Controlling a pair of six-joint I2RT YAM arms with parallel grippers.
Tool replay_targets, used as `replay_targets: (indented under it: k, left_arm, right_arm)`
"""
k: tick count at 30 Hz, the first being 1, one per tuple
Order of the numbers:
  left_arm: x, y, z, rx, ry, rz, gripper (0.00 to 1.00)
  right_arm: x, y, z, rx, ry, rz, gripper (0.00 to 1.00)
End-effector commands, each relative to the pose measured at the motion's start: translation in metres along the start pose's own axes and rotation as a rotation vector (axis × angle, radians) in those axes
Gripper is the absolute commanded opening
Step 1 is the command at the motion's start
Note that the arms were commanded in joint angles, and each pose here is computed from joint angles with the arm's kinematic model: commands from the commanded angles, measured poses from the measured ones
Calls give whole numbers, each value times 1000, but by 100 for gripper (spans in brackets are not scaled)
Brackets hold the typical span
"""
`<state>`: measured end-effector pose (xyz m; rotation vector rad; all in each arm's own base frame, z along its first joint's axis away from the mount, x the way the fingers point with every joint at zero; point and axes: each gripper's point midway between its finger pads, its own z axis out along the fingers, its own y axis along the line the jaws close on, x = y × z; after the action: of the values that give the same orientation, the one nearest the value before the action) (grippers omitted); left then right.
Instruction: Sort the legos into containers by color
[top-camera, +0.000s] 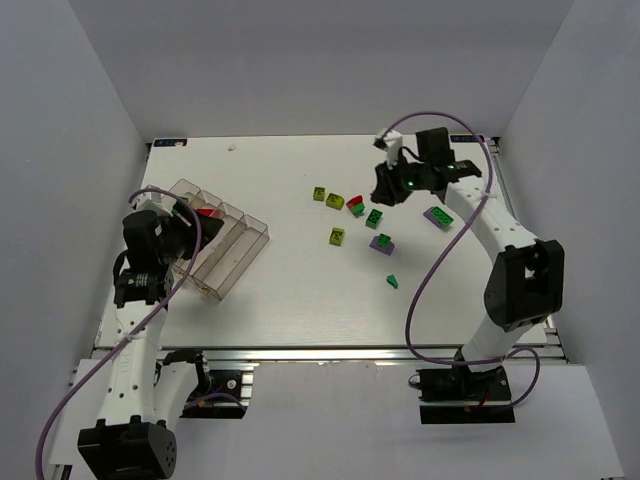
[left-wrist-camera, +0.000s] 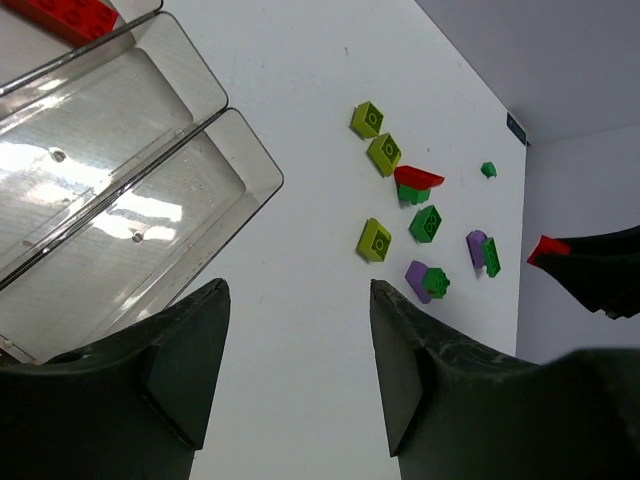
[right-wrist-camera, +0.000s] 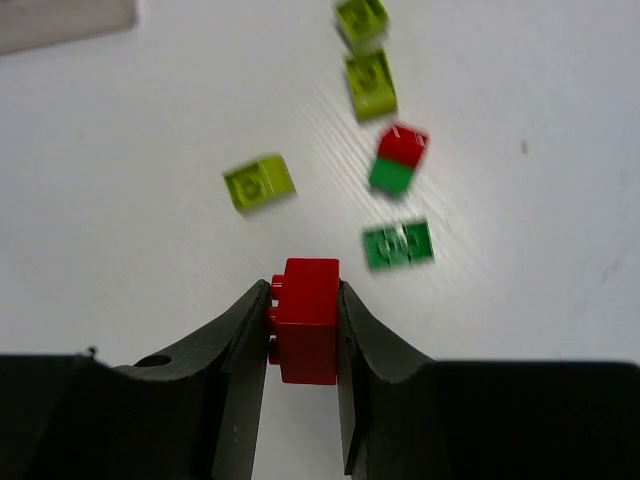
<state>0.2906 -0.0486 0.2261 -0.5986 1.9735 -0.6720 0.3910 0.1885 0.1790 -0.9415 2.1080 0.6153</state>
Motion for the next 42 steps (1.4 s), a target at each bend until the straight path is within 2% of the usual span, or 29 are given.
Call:
replay_targets:
  k: [1,5,13,20,27,34,35,42]
  left_arm:
    - [-19,-12,-13,1,-66,20,68]
    - [-22,-11,-25,-28,-90,14,69]
    - [-36,-4,-50,-128,-162,15,70]
    - [-53,0,-77,-218,-252,10,71]
    - [-73,-22,-100,-192,-312,-6,71]
    - [-76,-32,-108,-172,-309,-19,71]
    - [-75,-32,-107,-169,-305,-20,71]
    - [-66,-43,-109,-93,-278,-42,71]
  right_arm:
    - [-48,52,30,-194,-89,-181,0]
    - [-93,94,52,-290,-161,-265,0]
    - [-126,165,112,-420,-176,-311,0]
    - [-160,207,148,-448,-239,-292,0]
    - [-174,243,183,-427,-293,-253,0]
    - [-204,258,210,-365,-448,-218,0]
    - [-216,261,210,-362,-506,-233,0]
    - [-230,282,246,-300,-666,-237,0]
